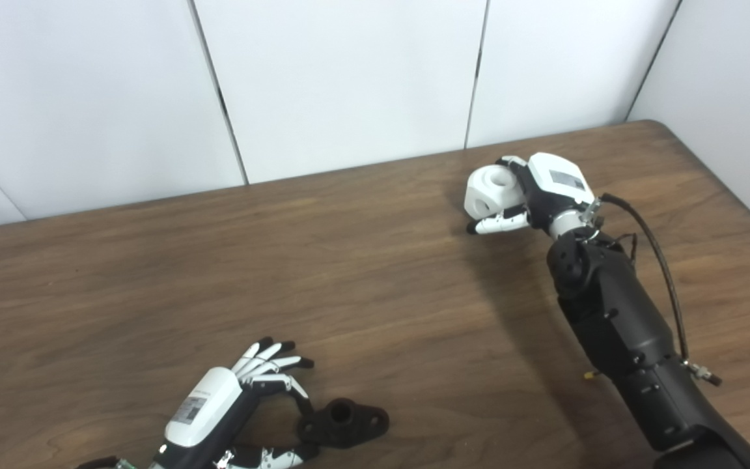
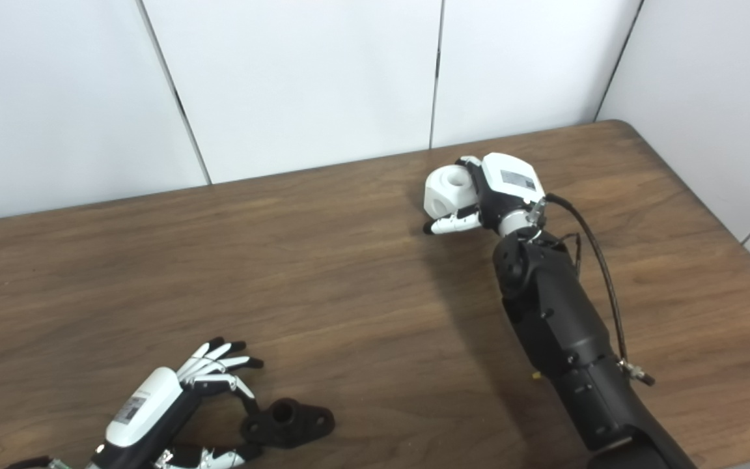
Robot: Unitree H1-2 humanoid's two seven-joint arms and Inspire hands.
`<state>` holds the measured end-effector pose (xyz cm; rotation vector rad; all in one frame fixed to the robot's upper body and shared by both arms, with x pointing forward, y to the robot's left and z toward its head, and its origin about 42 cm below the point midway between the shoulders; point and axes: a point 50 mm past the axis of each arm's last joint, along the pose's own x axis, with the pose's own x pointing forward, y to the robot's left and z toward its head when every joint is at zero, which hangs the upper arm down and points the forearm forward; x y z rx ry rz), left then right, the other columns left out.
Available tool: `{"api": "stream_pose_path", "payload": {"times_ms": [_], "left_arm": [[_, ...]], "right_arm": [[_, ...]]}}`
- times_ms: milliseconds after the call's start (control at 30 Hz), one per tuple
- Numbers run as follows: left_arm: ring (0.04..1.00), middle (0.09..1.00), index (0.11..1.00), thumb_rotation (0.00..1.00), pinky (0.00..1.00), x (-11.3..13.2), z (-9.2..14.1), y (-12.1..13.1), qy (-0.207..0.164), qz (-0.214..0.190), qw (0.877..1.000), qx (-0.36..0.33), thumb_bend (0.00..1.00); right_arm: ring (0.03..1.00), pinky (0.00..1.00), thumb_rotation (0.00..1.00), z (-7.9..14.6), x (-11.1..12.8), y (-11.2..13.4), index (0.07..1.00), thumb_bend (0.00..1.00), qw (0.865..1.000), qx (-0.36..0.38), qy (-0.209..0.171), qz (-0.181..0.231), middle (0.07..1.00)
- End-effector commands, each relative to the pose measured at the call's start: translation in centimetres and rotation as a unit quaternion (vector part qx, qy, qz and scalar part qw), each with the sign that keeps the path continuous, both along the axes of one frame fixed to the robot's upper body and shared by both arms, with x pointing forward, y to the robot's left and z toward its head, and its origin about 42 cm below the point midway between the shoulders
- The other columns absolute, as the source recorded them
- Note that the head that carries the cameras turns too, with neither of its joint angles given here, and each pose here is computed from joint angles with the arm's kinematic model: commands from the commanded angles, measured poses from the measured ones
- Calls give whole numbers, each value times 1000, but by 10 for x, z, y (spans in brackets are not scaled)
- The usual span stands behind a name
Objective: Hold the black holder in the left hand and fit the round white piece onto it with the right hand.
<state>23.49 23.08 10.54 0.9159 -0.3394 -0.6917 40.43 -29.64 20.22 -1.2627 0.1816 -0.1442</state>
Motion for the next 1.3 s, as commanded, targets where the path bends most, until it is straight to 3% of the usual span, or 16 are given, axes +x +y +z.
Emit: {"api": "stream_pose_path", "payload": {"times_ms": [0,300,800,1067,1133,1167,1200,1267], "left_arm": [[941,817,487,64,1000,-40,-48,15,114,-18,987,109,517],[941,816,487,63,1000,-41,-49,15,112,-17,988,106,517],[940,817,487,65,1000,-42,-47,13,113,-18,988,104,516],[943,819,487,65,1000,-43,-47,13,111,-18,988,104,516],[943,818,487,65,1000,-43,-47,13,112,-18,988,102,516],[944,819,488,65,1000,-43,-47,13,112,-17,988,102,516],[945,819,488,65,1000,-43,-47,13,112,-17,988,102,516],[945,820,488,65,1000,-43,-46,13,111,-17,988,102,516]], "right_arm": [[826,734,484,29,12,2,879,857,999,-12,-50,1,769],[828,719,486,28,12,6,878,858,999,-16,-47,6,783],[807,712,361,31,17,11,861,850,999,-17,-47,11,750],[691,653,163,34,15,11,731,809,998,-3,-66,6,585],[674,670,42,36,14,11,682,632,998,-5,-68,7,511],[659,667,17,36,14,11,655,594,998,-6,-67,8,494],[644,680,7,37,14,11,545,552,998,-7,-67,8,487],[623,735,5,37,14,11,534,534,998,-9,-66,10,459]]}}
